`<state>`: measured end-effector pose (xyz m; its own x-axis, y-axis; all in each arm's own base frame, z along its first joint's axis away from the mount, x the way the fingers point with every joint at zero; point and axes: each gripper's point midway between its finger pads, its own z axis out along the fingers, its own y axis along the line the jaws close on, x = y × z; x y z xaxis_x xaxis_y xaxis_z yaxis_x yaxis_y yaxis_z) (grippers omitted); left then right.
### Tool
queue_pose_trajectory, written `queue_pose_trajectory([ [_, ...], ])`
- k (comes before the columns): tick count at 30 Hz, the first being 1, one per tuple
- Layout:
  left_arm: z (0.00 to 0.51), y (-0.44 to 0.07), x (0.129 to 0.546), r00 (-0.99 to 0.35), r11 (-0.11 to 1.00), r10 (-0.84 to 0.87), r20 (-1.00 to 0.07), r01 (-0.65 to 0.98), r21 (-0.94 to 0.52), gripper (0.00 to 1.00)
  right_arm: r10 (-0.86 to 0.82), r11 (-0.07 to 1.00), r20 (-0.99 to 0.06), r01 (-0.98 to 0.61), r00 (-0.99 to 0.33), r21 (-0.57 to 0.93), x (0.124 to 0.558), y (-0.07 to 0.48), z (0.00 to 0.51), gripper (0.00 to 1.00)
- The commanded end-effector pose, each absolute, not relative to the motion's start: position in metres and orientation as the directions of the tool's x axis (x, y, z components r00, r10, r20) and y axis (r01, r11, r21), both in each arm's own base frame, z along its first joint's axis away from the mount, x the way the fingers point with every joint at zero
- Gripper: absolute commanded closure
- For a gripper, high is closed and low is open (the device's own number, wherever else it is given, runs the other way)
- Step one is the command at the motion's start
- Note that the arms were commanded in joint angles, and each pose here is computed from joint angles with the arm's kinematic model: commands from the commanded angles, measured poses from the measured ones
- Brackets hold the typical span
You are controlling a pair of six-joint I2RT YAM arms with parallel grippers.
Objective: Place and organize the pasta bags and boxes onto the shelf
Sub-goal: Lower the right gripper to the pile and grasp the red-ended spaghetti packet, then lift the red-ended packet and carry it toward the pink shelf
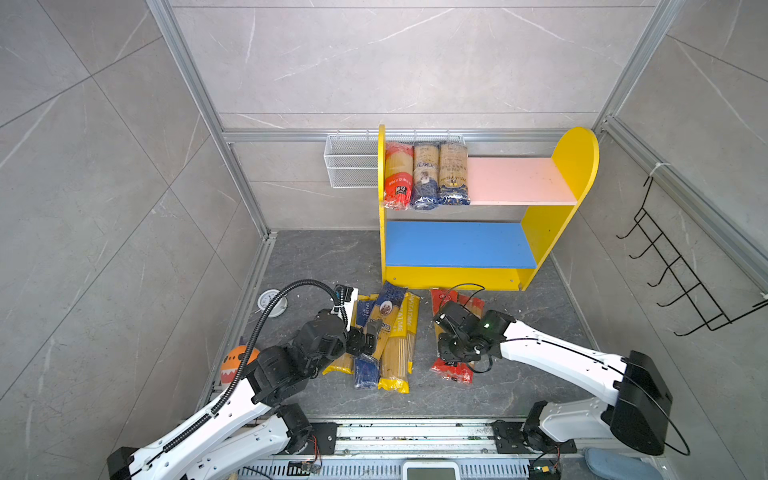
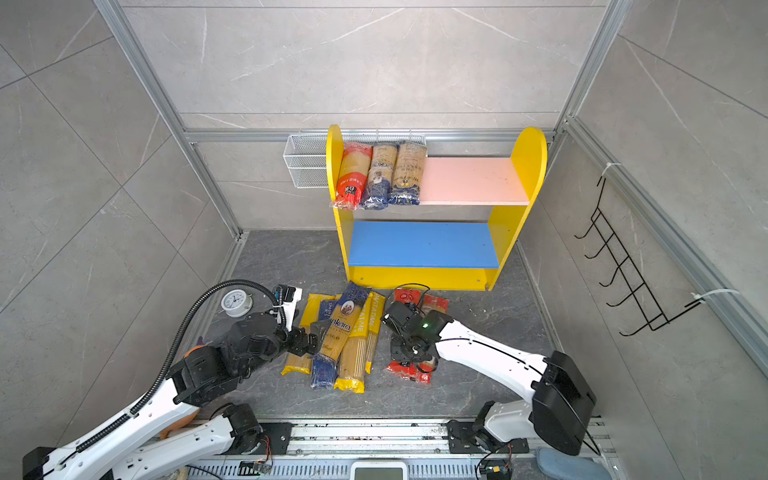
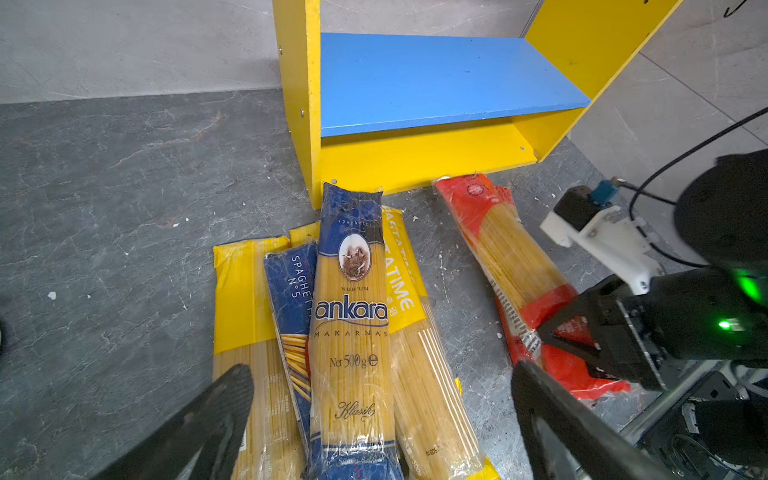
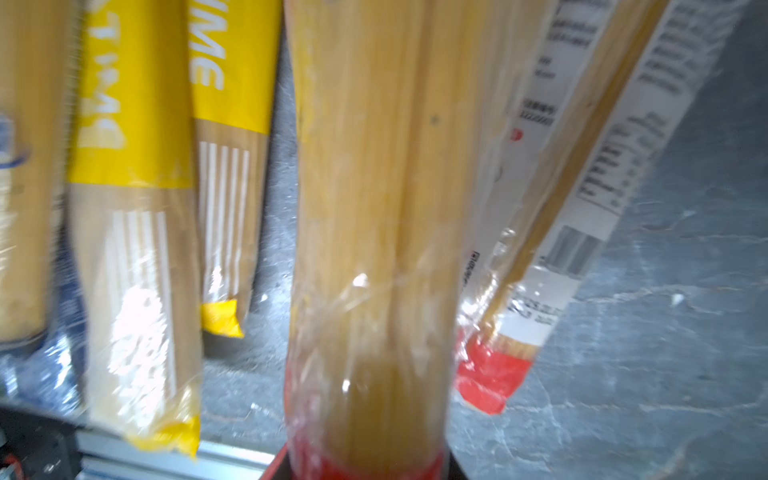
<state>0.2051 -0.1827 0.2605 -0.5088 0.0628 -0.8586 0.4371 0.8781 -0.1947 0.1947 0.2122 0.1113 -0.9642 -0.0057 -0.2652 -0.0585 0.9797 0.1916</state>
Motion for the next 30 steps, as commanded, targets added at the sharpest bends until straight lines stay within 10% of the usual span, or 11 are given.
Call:
queue_pose_trajectory([
  [1, 0.265, -0.184, 0.205, -0.51, 0.875, 0.04, -0.86, 0.433, -0.216, 0.0, -0.006, 0.967, -0.392, -0.104, -0.92, 0.23, 0.206, 0.21, 0.156, 1.0],
  [30, 0.297, -0.215, 0.222, -0.494, 0.851, 0.009, -0.87, 0.461, -0.253, 0.0, 0.067, 0.917, -0.812, -0.284, -0.579, 0.279, 0.192, 0.14, 0.415, 1.0],
])
